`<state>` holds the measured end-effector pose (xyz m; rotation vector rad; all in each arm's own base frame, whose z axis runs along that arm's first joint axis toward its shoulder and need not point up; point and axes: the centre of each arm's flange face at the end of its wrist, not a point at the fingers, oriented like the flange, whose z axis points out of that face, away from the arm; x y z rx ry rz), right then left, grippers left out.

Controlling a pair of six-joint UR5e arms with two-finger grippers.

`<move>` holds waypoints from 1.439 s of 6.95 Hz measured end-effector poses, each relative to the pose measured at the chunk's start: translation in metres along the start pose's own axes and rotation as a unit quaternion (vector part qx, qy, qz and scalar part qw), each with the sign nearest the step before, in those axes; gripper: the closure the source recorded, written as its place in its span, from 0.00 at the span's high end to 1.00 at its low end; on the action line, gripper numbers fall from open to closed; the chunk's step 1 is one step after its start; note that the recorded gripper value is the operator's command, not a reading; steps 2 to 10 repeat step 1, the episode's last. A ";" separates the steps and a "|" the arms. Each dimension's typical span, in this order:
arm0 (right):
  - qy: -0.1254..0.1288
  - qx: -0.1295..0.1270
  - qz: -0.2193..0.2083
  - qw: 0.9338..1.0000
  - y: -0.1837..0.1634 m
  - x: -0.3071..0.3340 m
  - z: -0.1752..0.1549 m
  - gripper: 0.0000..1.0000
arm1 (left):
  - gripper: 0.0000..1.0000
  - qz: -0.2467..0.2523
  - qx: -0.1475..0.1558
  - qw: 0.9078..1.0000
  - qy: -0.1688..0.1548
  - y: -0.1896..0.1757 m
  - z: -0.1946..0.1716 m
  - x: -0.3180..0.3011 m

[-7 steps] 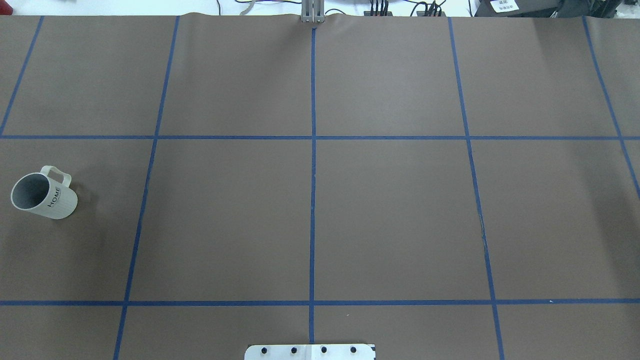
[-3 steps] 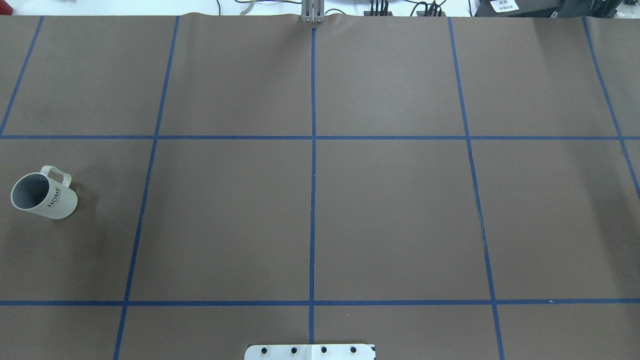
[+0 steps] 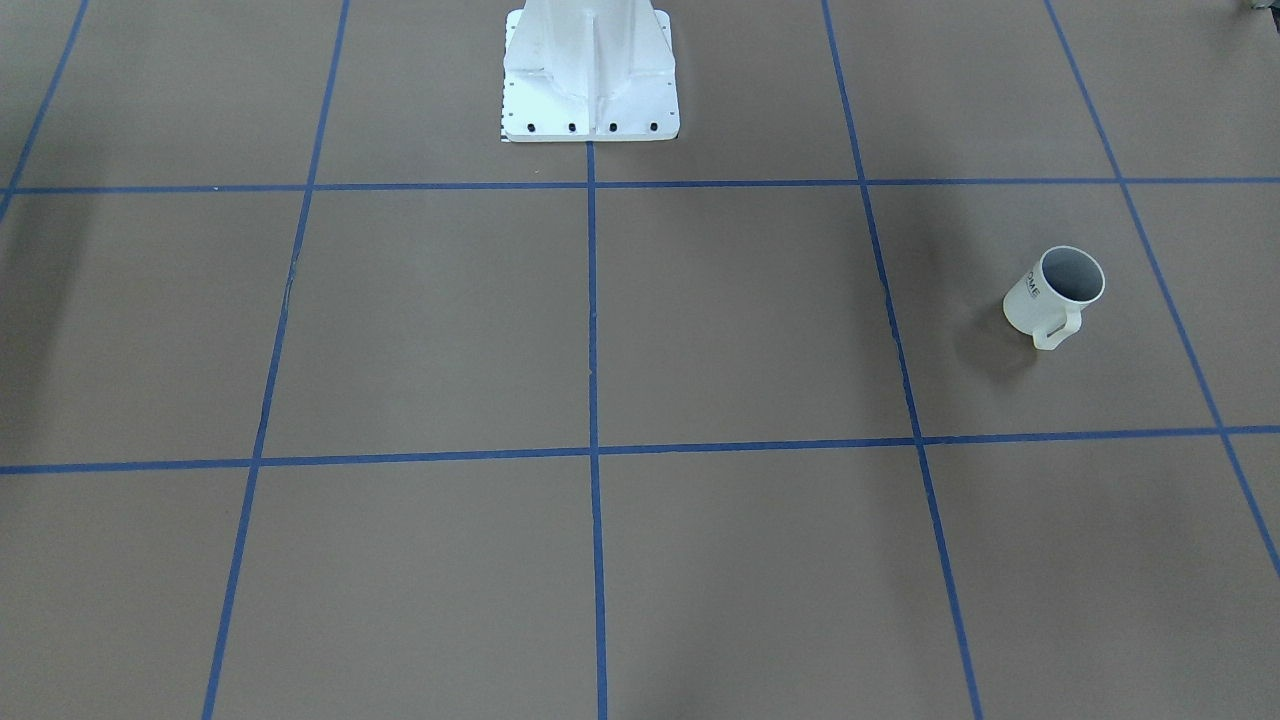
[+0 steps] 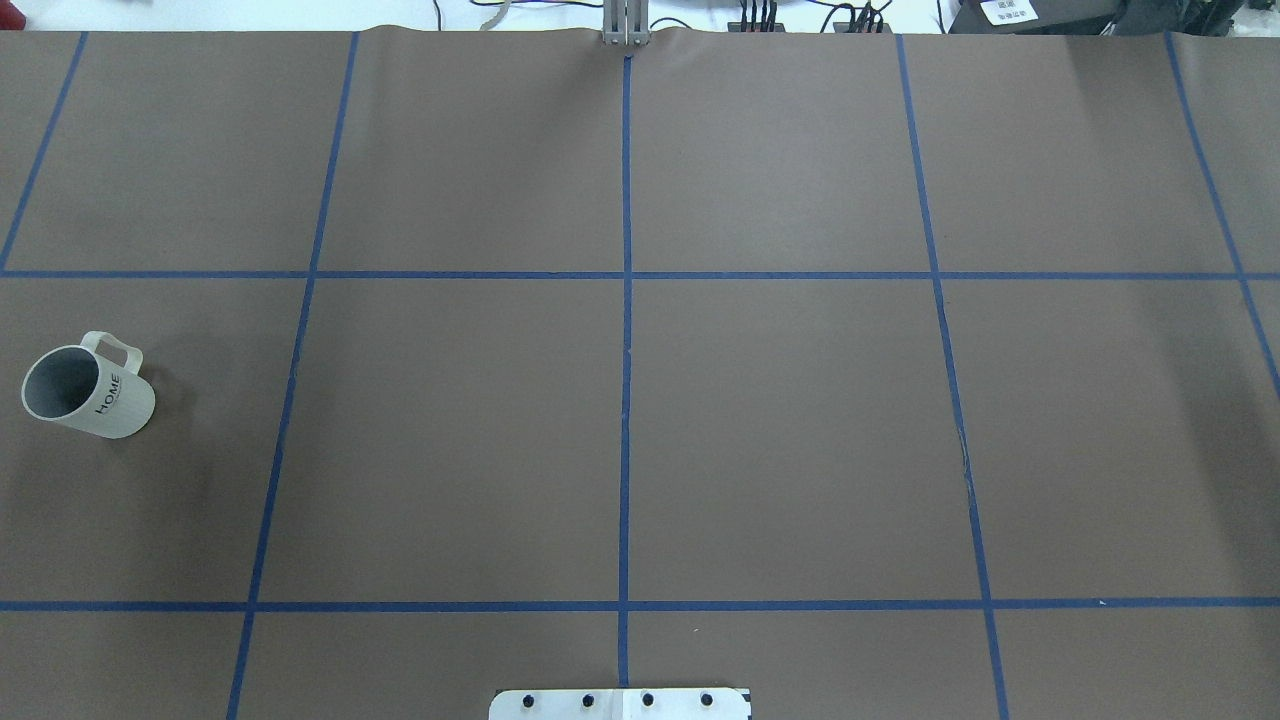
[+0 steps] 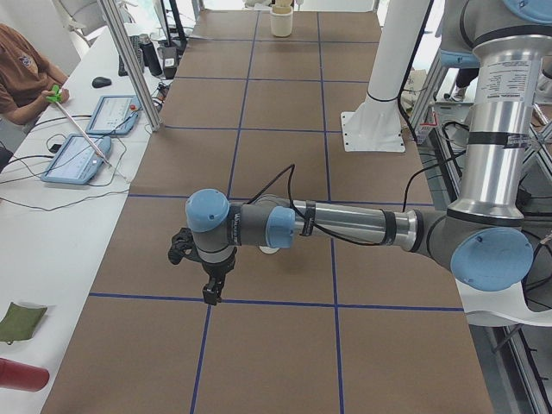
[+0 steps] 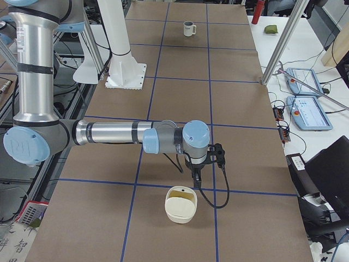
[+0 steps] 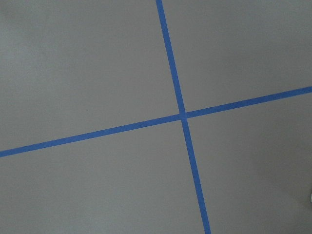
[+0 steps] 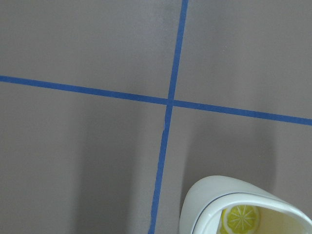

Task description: Left arm hands cup to right arm to dump lemon

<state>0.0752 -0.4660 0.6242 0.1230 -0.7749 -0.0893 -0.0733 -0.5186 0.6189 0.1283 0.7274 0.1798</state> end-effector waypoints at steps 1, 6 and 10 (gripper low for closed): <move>0.000 0.000 0.000 1.000 0.000 0.000 0.000 1.00 | 1.00 0.000 0.000 1.000 0.000 0.000 0.000 0.000; 0.000 0.000 0.000 1.000 0.000 0.000 0.000 1.00 | 1.00 0.000 0.000 1.000 0.000 0.000 0.000 0.000; 0.000 0.000 0.000 1.000 0.000 0.000 0.000 1.00 | 1.00 0.000 0.000 1.000 0.000 0.000 0.000 0.000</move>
